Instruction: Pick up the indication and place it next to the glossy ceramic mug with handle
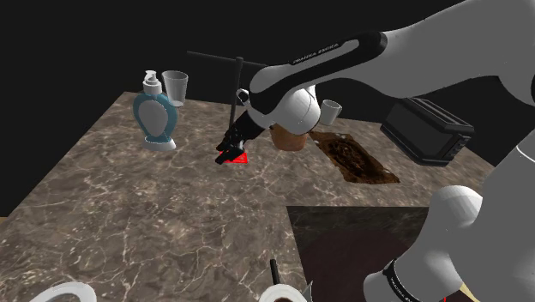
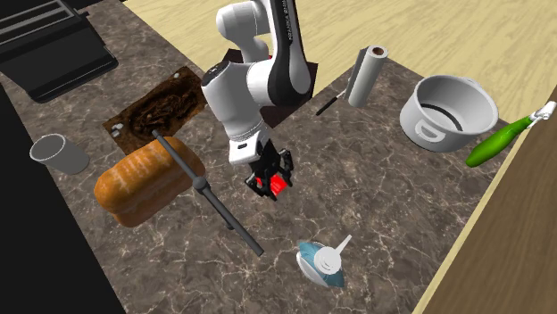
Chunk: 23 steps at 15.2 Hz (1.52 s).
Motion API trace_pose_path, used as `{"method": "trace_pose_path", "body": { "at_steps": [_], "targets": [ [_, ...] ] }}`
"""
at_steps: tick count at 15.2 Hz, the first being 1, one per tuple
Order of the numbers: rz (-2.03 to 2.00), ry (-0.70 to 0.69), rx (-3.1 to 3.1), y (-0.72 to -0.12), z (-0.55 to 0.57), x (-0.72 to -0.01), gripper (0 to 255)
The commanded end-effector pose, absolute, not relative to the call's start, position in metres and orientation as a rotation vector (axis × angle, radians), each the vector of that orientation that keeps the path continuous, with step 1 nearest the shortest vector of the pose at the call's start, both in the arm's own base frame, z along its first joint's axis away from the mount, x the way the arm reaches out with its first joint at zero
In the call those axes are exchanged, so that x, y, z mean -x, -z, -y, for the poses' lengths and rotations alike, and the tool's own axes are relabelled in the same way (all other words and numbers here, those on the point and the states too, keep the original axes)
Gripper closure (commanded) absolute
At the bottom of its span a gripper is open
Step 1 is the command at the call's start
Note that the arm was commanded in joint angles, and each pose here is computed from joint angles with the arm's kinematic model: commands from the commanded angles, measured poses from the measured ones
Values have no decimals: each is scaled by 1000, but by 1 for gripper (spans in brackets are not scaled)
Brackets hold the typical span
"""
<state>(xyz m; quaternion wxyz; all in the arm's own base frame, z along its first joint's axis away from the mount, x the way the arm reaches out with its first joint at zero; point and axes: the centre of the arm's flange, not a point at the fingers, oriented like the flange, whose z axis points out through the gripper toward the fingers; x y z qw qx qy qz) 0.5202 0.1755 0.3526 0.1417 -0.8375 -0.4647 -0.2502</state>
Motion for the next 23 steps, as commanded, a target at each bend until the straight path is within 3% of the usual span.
{"method": "trace_pose_path", "body": {
  "at_steps": [1, 23],
  "targets": [
    [1342, 721, 2418, -363, -176, -520, 255],
    [1342, 721, 2418, -479, -176, -520, 255]
  ]
}}
